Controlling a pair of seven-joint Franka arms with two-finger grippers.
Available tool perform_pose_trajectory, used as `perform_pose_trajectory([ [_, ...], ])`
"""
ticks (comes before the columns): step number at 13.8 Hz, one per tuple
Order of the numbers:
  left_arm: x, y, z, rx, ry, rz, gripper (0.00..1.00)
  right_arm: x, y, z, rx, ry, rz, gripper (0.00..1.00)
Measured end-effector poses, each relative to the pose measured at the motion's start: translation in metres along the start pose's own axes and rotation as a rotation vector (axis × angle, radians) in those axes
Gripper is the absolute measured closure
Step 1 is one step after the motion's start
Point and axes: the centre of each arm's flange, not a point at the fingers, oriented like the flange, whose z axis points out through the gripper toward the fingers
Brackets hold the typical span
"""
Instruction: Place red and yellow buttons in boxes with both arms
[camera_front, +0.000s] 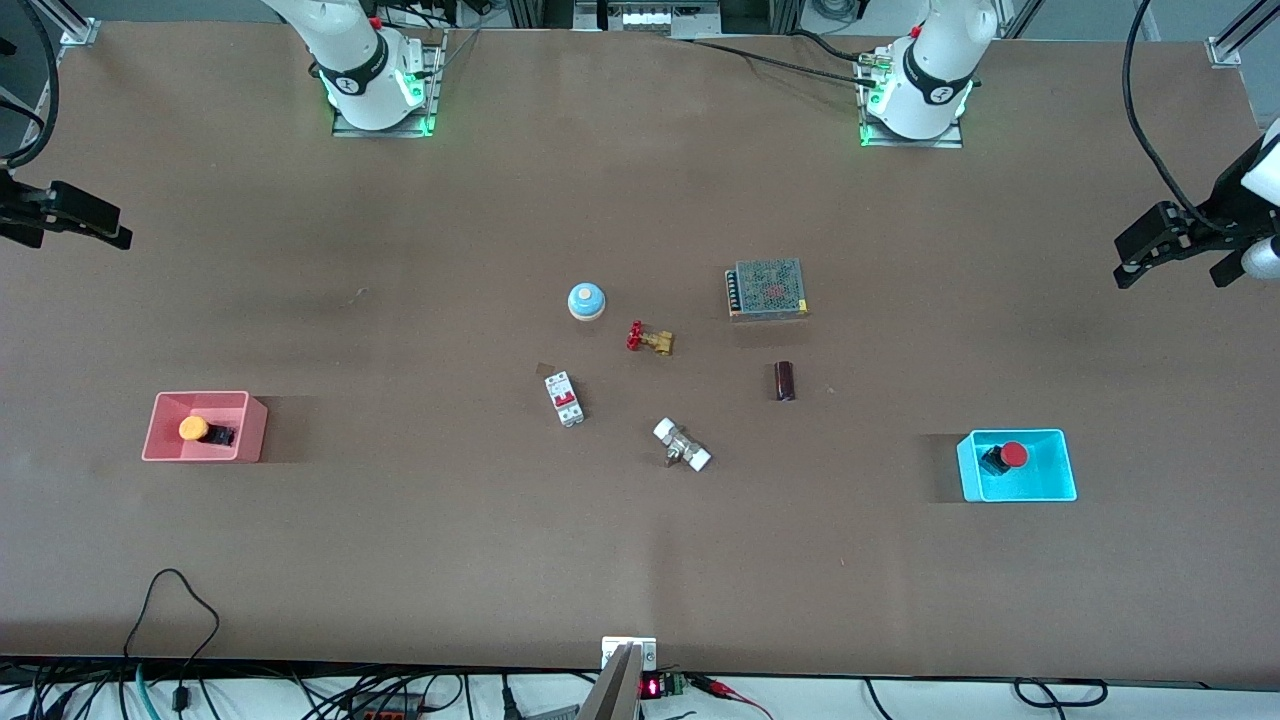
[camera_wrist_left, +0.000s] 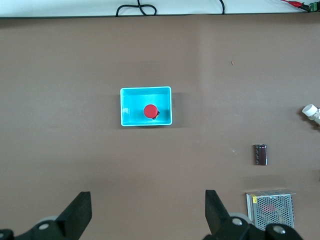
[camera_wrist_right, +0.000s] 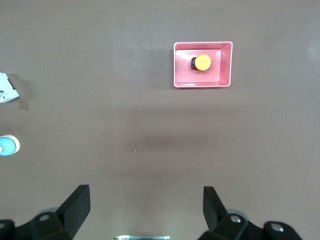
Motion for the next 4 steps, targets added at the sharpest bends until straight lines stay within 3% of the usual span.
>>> perform_pose_trajectory([
  [4, 0.0000, 0.0000, 0.0000, 0.000, 0.000, 0.000, 0.00, -0.0003, -0.0005, 0.0029, 0.001, -0.009, 0.001, 0.00],
])
